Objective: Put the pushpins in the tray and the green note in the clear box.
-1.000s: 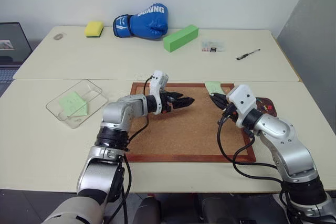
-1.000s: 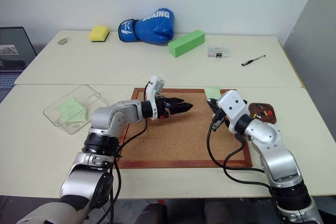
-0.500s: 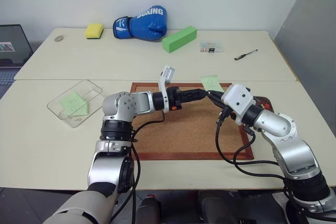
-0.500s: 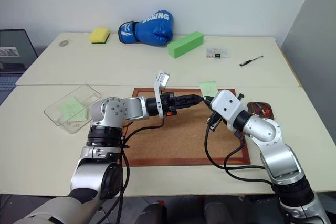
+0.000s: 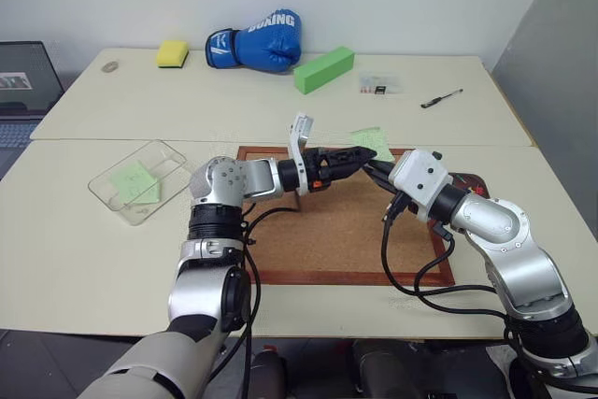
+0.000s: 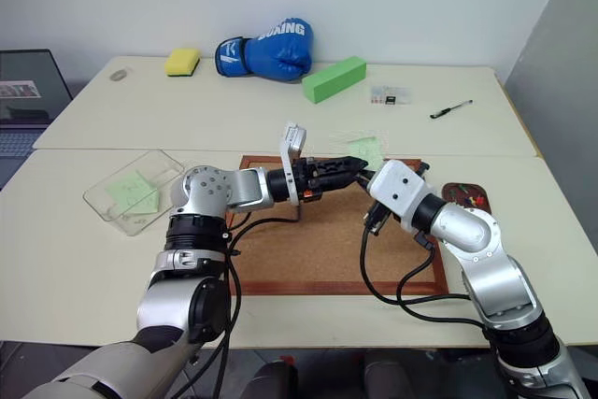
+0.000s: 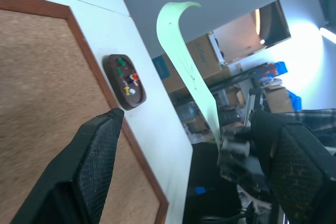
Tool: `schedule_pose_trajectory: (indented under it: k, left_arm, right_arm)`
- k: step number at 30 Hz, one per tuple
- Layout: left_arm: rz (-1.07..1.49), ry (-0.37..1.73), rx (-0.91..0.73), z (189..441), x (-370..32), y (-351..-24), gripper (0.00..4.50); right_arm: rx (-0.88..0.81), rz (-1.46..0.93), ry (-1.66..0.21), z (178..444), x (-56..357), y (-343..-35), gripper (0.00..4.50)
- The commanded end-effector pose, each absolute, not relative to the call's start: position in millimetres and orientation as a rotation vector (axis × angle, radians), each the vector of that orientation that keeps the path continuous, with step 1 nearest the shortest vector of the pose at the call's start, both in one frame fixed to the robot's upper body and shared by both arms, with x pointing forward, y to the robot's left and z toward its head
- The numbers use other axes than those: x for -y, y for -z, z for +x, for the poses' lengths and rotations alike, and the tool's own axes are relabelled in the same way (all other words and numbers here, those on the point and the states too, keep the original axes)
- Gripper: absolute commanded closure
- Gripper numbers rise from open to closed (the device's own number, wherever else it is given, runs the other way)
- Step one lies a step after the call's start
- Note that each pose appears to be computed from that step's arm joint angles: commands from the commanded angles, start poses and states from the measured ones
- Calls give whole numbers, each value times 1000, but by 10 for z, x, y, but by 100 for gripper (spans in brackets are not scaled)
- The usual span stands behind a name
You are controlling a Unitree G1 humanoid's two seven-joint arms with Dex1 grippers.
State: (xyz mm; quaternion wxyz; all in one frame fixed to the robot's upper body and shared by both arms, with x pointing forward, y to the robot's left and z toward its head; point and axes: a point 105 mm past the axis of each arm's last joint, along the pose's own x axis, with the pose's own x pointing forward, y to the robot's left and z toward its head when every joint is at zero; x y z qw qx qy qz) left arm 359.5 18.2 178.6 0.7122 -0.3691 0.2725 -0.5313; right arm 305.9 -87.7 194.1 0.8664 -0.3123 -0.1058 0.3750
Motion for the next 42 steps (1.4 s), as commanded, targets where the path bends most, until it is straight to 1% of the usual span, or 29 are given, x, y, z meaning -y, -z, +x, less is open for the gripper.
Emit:
schedule_pose_trajectory:
  k: [1, 5, 7, 8, 10, 11, 12, 13, 15, 17, 18, 23, 26, 28, 42]
  left_arm:
    - [-849, 1179, -560, 3656, -128, -1914, 43]
    - [-882, 1152, -554, 3715, -121, -1918, 43]
    - [-890, 1153, -557, 3713, -106, -1917, 78]
    - [-893, 1155, -559, 3709, -97, -1916, 89]
    - [-898, 1166, -568, 3690, -77, -1918, 130]
    - [-901, 1171, -572, 3680, -70, -1918, 139]
    - [-902, 1175, -575, 3674, -67, -1919, 167]
    - [-903, 1176, -576, 3672, -66, -1918, 176]
    - [-905, 1176, -578, 3671, -71, -1918, 219]
    - [-908, 1177, -578, 3672, -76, -1922, 247]
    - [-910, 1176, -577, 3674, -81, -1926, 273]
    - [-919, 1170, -573, 3686, -107, -1936, 362]
    - [-926, 1168, -570, 3688, -115, -1945, 423]
    - [-933, 1167, -567, 3688, -118, -1951, 449]
    - [-917, 1125, -510, 3741, -163, -1947, 449]
  right_arm:
    - [294, -678, -804, 2970, 798, -2103, 450]
    - [294, -679, -809, 2954, 790, -2106, 450]
    - [295, -680, -810, 2948, 789, -2108, 450]
    - [295, -680, -809, 2947, 789, -2111, 450]
    - [298, -680, -808, 2951, 791, -2125, 450]
    - [299, -681, -808, 2954, 791, -2132, 450]
    - [299, -681, -808, 2957, 791, -2137, 450]
    - [300, -682, -808, 2958, 791, -2139, 450]
    - [300, -682, -808, 2959, 787, -2140, 450]
    - [300, -681, -809, 2959, 785, -2141, 450]
    - [300, -681, -808, 2959, 785, -2142, 450]
    - [303, -681, -805, 2960, 786, -2149, 450]
    - [305, -681, -804, 2959, 785, -2151, 450]
    - [306, -680, -803, 2959, 785, -2151, 450]
    - [351, -618, -767, 2925, 805, -2255, 450]
